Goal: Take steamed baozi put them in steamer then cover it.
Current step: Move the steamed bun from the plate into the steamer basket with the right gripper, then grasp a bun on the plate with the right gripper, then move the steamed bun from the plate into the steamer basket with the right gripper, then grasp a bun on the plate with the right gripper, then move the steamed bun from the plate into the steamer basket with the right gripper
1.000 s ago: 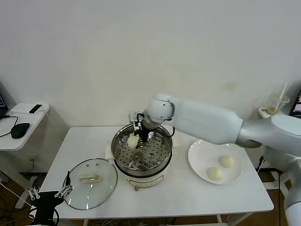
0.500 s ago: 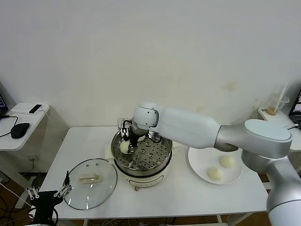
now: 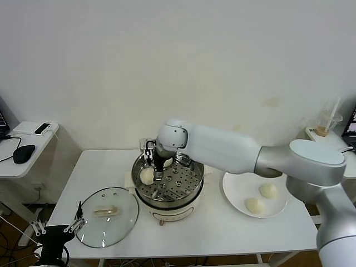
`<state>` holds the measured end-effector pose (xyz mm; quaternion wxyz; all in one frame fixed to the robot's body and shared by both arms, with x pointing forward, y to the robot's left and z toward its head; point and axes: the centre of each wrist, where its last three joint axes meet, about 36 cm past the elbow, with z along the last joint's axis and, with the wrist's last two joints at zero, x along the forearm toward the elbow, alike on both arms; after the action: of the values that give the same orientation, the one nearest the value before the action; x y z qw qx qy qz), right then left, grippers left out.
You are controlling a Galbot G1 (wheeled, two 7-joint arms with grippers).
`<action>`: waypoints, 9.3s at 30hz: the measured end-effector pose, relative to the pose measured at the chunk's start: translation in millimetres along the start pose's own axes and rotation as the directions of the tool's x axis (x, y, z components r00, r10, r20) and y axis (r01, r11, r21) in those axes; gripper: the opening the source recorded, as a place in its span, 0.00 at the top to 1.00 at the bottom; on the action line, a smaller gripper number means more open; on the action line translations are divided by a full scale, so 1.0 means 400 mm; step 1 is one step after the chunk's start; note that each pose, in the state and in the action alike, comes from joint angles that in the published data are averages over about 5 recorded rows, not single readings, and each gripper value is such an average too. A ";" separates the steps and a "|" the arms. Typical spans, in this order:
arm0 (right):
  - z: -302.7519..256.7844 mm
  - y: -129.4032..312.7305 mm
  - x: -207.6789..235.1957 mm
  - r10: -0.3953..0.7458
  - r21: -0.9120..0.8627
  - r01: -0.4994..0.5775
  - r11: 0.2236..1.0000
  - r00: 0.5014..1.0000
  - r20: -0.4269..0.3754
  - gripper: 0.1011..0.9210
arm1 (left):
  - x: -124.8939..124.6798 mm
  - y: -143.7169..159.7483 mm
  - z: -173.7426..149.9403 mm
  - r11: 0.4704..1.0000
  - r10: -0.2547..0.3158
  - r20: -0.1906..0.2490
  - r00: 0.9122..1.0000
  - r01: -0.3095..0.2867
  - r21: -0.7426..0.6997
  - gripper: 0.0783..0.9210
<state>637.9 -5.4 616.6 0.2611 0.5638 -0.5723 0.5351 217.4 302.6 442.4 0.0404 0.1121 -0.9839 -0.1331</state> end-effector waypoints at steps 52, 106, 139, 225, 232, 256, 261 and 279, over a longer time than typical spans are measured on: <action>0.853 0.485 0.097 -0.148 -0.155 0.109 0.982 0.951 -0.273 0.12 | -0.001 -0.022 0.016 0.999 0.037 -0.014 0.999 -0.037 -0.008 0.12; 0.703 0.186 0.304 0.023 -0.097 -0.044 0.994 0.979 -0.204 0.40 | -0.002 -0.005 0.008 1.000 0.016 -0.009 1.000 -0.016 -0.012 0.12; 0.107 0.094 0.070 -0.061 0.497 0.038 0.867 0.998 0.031 0.40 | 0.021 0.004 -0.004 0.999 -0.034 -0.022 0.999 0.034 -0.007 0.12; 1.031 0.395 0.120 -0.083 -0.209 0.001 0.978 0.920 -0.384 0.12 | 0.000 0.009 0.001 0.999 0.018 -0.008 1.000 -0.018 -0.033 0.12; 1.043 0.390 0.071 -0.085 -0.225 -0.004 0.974 0.919 -0.384 0.12 | 0.000 0.010 0.000 0.999 0.014 -0.007 1.000 -0.014 -0.031 0.12; 1.044 0.362 0.027 -0.099 -0.271 -0.005 0.963 0.924 -0.369 0.42 | -0.001 0.003 -0.001 1.000 0.012 -0.001 1.000 -0.012 -0.025 0.12; 1.029 0.335 0.071 -0.080 -0.268 -0.022 0.963 0.928 -0.364 0.41 | -0.001 0.003 -0.004 1.000 0.012 0.001 1.000 -0.012 -0.025 0.12; 0.769 0.126 0.352 0.120 -0.125 -0.160 0.979 0.952 -0.281 0.40 | -0.008 0.001 -0.009 1.000 0.018 0.014 1.000 -0.017 -0.022 0.12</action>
<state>652.9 -346.4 638.0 0.3391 0.4222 -0.6075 0.5811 220.8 302.7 445.9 0.0359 0.1022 -0.9836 -0.1444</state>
